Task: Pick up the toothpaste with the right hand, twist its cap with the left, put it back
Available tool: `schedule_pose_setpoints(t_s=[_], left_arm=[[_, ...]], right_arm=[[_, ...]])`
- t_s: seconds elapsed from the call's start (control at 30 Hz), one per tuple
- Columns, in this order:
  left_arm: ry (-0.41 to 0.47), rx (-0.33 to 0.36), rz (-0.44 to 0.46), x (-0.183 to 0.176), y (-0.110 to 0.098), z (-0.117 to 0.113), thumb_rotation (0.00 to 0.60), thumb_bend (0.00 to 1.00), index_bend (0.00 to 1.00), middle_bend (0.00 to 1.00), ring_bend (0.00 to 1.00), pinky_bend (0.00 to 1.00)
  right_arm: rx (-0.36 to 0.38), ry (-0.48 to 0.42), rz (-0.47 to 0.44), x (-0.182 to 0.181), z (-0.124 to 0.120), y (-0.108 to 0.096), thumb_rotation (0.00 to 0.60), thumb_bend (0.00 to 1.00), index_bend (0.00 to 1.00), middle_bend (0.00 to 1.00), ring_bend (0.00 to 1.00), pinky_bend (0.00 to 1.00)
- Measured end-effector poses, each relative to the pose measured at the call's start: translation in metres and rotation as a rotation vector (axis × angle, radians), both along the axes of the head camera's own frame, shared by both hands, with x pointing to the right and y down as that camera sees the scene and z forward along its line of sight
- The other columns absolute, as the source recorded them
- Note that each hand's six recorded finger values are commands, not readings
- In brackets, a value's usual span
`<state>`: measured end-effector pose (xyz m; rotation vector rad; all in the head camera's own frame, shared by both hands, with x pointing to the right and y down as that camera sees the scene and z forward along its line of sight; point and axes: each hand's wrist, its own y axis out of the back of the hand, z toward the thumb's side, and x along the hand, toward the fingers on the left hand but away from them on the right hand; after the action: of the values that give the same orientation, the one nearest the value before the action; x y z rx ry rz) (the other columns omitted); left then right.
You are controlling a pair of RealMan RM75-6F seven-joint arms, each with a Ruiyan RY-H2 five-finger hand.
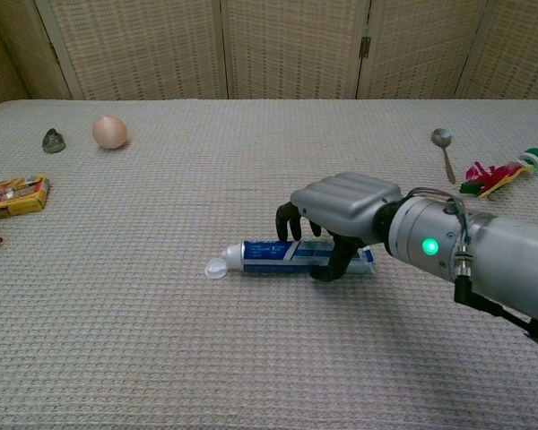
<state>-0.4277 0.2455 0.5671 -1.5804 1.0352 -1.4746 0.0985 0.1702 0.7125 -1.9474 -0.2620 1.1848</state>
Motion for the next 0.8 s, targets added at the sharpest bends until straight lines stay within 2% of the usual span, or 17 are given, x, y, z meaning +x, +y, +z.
schedule_pose_setpoints(t_s=[0.3,0.53,0.67,0.8], left_arm=[[-0.003,-0.007,-0.005,-0.003,0.002,0.003,0.600,0.31,0.02,0.01,0.03,0.00],[0.002,-0.004,0.011,-0.001,-0.001,0.003,0.600,0.31,0.03,0.01,0.03,0.00],[0.023,0.006,0.044,0.007,-0.008,0.003,0.600,0.31,0.03,0.01,0.03,0.00],[0.077,0.006,0.089,0.022,-0.019,0.005,0.600,0.32,0.03,0.02,0.05,0.00]], right_arm=[[-0.010,0.007,-0.003,-0.009,0.011,0.002,0.600,0.46,0.46,0.42,0.44,0.37],[-0.003,-0.020,0.010,-0.015,0.011,0.000,0.600,0.65,0.64,0.54,0.55,0.53],[-0.015,-0.050,0.022,-0.016,0.007,-0.005,0.600,0.72,0.69,0.57,0.58,0.57],[-0.034,-0.119,0.052,-0.015,-0.009,-0.014,0.600,0.74,0.70,0.59,0.60,0.58]])
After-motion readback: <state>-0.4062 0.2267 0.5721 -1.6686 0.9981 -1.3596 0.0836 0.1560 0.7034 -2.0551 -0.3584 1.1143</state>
